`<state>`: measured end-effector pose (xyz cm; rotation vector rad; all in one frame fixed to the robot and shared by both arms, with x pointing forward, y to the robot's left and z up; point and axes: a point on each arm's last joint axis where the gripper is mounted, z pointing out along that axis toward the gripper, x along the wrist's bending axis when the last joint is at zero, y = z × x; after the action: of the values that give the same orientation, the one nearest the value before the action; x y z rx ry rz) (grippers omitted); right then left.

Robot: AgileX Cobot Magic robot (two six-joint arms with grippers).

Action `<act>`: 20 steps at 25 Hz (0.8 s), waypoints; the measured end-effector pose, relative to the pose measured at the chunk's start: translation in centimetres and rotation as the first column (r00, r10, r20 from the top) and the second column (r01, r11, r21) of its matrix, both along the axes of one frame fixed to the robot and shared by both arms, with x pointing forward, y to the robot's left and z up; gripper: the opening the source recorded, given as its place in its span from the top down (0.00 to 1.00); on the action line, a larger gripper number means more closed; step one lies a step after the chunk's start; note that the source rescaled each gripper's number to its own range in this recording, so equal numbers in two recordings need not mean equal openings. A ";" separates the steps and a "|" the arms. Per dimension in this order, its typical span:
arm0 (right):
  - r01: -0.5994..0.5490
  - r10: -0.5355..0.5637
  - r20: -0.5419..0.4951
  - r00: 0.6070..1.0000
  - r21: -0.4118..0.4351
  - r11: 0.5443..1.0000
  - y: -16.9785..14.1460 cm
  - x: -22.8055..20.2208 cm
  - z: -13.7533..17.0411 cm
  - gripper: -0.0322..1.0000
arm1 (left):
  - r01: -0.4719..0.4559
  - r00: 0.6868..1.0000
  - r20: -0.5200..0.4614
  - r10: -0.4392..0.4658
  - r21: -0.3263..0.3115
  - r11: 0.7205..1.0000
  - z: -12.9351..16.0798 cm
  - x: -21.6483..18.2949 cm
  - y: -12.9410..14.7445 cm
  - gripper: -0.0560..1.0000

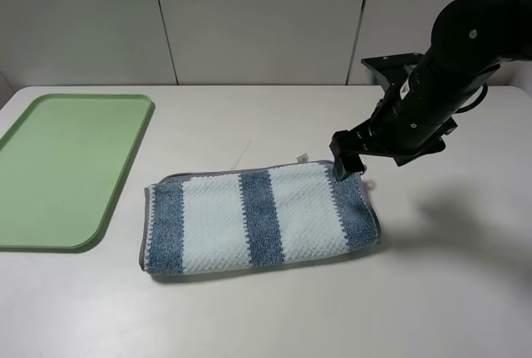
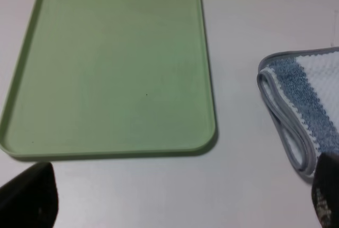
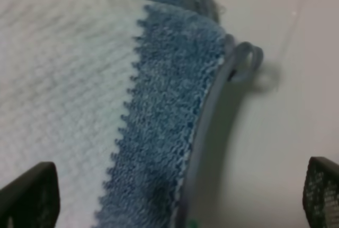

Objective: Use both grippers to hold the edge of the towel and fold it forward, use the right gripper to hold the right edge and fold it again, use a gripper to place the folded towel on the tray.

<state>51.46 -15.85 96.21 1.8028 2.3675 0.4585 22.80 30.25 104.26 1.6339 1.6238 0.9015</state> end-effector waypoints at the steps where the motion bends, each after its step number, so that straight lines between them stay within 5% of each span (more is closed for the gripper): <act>1: 0.013 -0.013 0.001 1.000 0.001 1.000 -0.3 0.3 -0.3 0.00 | 0.000 1.000 0.000 0.000 0.000 1.000 0.0 0.0 0.0 0.04; 20: 0.075 -0.080 -0.129 0.988 -0.038 0.996 -0.6 2.3 -8.1 0.00 | 0.000 1.000 0.000 0.000 0.000 1.000 0.0 0.0 0.0 0.04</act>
<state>53.76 -16.46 88.09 1.9584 2.3620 0.2987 22.80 30.25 104.26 1.6339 1.6238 0.9015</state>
